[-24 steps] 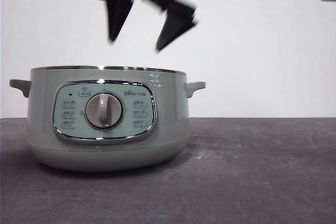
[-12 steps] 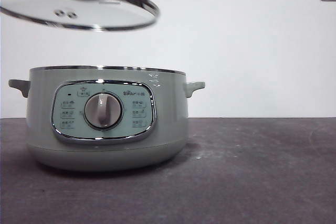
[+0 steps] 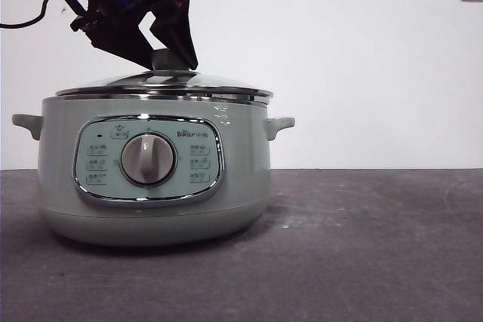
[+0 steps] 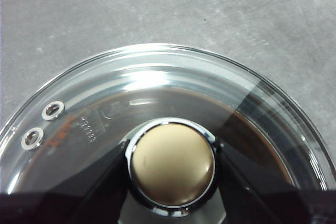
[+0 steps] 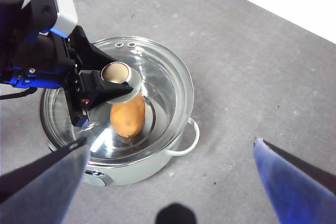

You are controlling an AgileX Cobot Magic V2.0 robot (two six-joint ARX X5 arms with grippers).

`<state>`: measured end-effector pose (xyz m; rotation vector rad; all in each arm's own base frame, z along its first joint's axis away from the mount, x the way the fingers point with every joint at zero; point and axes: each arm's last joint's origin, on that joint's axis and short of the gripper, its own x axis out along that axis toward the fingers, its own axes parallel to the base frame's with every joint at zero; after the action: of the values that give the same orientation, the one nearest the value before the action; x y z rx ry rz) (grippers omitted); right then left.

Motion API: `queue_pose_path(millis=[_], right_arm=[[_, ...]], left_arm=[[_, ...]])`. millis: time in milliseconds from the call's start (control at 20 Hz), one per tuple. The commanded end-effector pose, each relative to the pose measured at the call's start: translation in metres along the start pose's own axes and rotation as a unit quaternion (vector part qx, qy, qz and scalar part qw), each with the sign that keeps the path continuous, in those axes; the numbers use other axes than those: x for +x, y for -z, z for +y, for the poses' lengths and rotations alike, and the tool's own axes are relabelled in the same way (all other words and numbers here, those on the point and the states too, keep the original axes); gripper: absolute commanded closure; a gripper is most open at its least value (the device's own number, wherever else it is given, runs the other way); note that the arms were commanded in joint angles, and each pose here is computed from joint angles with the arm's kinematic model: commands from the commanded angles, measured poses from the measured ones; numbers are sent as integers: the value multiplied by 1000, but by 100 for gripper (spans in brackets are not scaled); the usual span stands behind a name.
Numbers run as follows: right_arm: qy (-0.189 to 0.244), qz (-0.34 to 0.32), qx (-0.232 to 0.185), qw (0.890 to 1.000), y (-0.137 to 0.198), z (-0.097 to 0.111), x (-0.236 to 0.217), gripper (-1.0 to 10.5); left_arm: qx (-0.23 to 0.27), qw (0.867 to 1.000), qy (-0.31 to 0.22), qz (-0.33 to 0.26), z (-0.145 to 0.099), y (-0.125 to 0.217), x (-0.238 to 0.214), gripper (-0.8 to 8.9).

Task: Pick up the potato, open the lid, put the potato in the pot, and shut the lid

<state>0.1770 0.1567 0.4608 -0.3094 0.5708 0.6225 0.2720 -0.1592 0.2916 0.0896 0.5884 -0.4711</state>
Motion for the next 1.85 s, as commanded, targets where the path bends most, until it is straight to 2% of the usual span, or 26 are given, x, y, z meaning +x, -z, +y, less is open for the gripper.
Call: queue_pose_path(millis=[50, 300, 650, 700, 750, 800, 850, 1000, 1350, 1500, 1600, 1650, 1750, 1850], right_arm=[[3, 0, 3, 1000, -1, 0, 1, 415], [2, 0, 3, 1000, -1, 0, 1, 415], [2, 2, 3, 1000, 0, 0, 1, 415], [2, 2, 3, 1000, 0, 0, 1, 415], [2, 2, 2, 1000, 0, 0, 1, 415], [2, 2, 2, 1000, 0, 0, 1, 415], [2, 3, 2, 1000, 0, 0, 1, 415], [2, 14, 1, 1000, 2, 0, 1, 415], [3, 58, 23, 998, 14, 0, 10, 426], [6, 72, 25, 997, 31, 1, 25, 679], [7, 57, 28, 998, 46, 3, 37, 804], [12, 46, 34, 998, 54, 4, 42, 865], [50, 21, 45, 998, 74, 3, 48, 961], [73, -1, 61, 995, 93, 3, 50, 958]], left_arm=[[1, 1000, 5, -7, -4, -3, -2, 822], [4, 999, -4, 35, -2, 5, -2, 821], [4, 999, -12, 35, -2, 5, -2, 812], [4, 999, -12, 35, -2, 5, -2, 781], [4, 999, -12, 35, -2, 5, -2, 681], [4, 999, -12, 34, -2, 5, -2, 518], [4, 999, -12, 31, -2, 4, -2, 416], [3, 1000, -10, 13, -2, 0, -11, 404], [8, 997, 14, -73, -11, -16, -85, 409], [9, 997, 19, -79, -11, -11, -119, 432], [13, 997, 15, -68, -8, -5, -137, 646], [14, 998, 9, -64, -7, -1, -144, 815], [20, 997, -28, -68, -4, 5, -155, 822], [21, 994, -40, -97, -4, 13, -164, 822]])
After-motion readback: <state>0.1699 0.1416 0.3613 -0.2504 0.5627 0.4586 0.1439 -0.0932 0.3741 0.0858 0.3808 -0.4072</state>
